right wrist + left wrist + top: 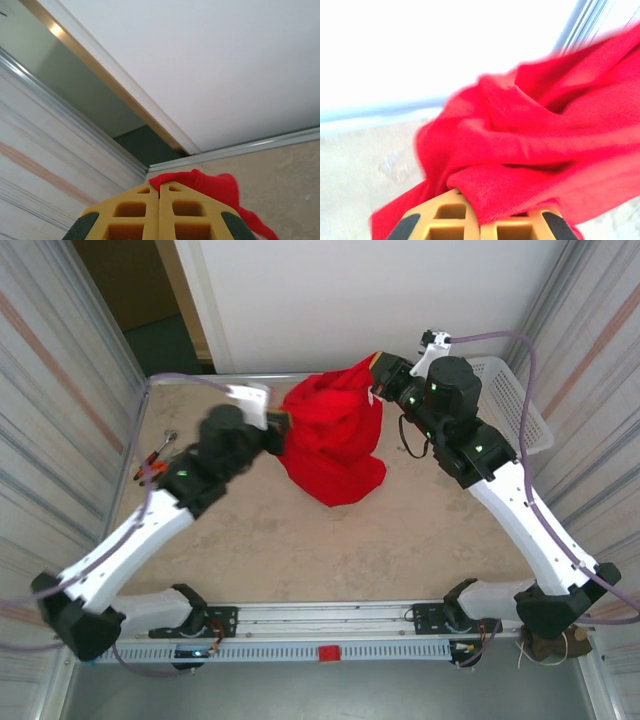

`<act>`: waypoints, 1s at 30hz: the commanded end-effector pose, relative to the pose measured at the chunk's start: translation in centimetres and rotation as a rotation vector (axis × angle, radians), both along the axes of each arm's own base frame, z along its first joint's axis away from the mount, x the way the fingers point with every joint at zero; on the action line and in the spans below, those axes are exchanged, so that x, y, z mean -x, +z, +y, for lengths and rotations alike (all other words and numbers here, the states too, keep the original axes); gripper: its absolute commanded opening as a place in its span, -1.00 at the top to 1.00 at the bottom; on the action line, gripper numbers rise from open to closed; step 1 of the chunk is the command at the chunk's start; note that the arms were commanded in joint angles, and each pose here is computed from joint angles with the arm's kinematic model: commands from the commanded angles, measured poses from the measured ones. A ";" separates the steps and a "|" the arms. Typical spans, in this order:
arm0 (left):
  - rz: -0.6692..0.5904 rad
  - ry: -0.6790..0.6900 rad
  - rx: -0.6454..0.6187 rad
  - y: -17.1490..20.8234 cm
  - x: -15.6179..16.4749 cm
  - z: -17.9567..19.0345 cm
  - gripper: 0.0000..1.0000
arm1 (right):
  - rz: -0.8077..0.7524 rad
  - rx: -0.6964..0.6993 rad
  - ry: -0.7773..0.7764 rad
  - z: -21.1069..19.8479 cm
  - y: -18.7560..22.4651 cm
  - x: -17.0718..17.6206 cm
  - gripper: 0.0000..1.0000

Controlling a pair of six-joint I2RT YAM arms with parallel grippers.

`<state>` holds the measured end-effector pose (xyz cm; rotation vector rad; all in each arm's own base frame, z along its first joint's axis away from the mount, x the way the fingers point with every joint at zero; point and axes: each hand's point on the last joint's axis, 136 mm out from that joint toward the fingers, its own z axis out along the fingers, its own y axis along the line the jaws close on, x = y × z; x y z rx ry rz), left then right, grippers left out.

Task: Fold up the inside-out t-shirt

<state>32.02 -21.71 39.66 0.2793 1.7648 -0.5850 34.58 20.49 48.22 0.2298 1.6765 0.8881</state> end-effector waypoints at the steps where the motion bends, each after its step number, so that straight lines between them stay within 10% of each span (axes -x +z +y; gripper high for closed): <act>1: -0.048 -0.192 0.029 5.4 2.8 0.5 1.00 | -0.025 -0.071 0.066 1.1 2.0 0.7 1.00; 8: -0.048 -0.313 0.036 8.4 2.9 0.3 1.00 | 0.046 -0.057 0.015 -0.2 -1.9 0.3 1.00; 20: 0.445 -0.315 -0.017 -14.7 -7.9 -4.8 1.00 | 0.608 0.137 -0.268 -10.0 -30.4 2.8 1.00; 23: 0.551 -0.271 -0.058 -18.4 -10.7 -5.3 0.40 | 0.723 0.220 -0.276 -11.0 -35.2 4.0 0.99; 26: 0.567 -0.240 -0.052 -18.9 -11.2 -5.3 0.07 | 0.749 0.320 -0.279 -11.7 -35.5 4.9 -0.11; 30: 0.581 -0.191 -0.021 -18.4 -8.9 -4.4 -0.12 | 0.635 0.404 -0.213 -10.9 -31.8 4.5 -0.47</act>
